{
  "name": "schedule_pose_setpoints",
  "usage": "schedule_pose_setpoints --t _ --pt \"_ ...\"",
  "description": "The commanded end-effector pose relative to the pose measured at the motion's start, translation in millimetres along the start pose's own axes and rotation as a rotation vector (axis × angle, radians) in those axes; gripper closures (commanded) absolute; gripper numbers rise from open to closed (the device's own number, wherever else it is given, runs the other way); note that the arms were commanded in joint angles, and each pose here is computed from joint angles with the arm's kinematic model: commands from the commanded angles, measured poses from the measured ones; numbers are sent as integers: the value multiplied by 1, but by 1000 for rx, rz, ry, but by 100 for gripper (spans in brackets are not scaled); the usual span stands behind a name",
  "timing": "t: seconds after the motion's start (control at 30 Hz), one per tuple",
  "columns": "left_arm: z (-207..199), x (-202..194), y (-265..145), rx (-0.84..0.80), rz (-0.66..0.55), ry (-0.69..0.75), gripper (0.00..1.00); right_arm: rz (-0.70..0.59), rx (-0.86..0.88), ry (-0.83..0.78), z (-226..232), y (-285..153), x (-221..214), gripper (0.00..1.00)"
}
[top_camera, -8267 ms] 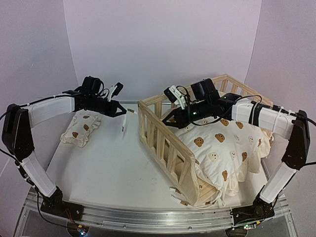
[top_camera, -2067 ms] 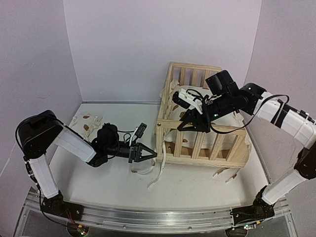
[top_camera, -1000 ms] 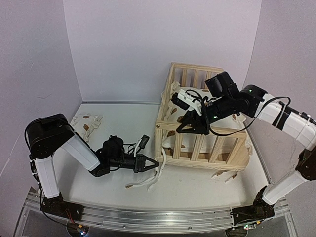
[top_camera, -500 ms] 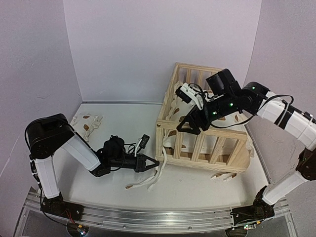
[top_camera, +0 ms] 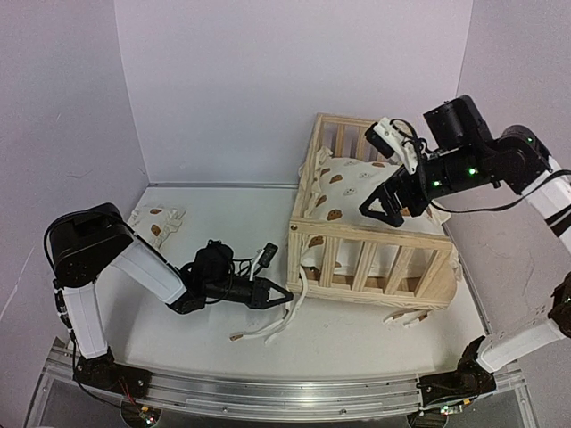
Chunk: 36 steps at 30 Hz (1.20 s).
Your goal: Set up the pet bed
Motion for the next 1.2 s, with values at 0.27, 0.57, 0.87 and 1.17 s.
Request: schedule_pose_setpoints --t 0.27,0.57,0.87,1.17 --pt "0 -6 27 18 87 -66 100 48 243 108 84 9 -22 2" --pt "-7 -19 26 68 121 -19 100 -85 -196 220 34 29 -19 2" --pt "-24 -24 42 55 125 58 100 -102 -472 271 -25 31 -36 2" --pt "-32 -22 49 15 136 118 100 33 51 68 52 30 -59 2"
Point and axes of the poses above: each gripper's point midway between its finger pads, its own y axis out along the fingers, its own z axis along the line the jaws close on, x = y × z, the point moved 6 cm from there along -y, back along the fingers, and after that the axes turned 2 degrees about y, right-handed, at the moved point
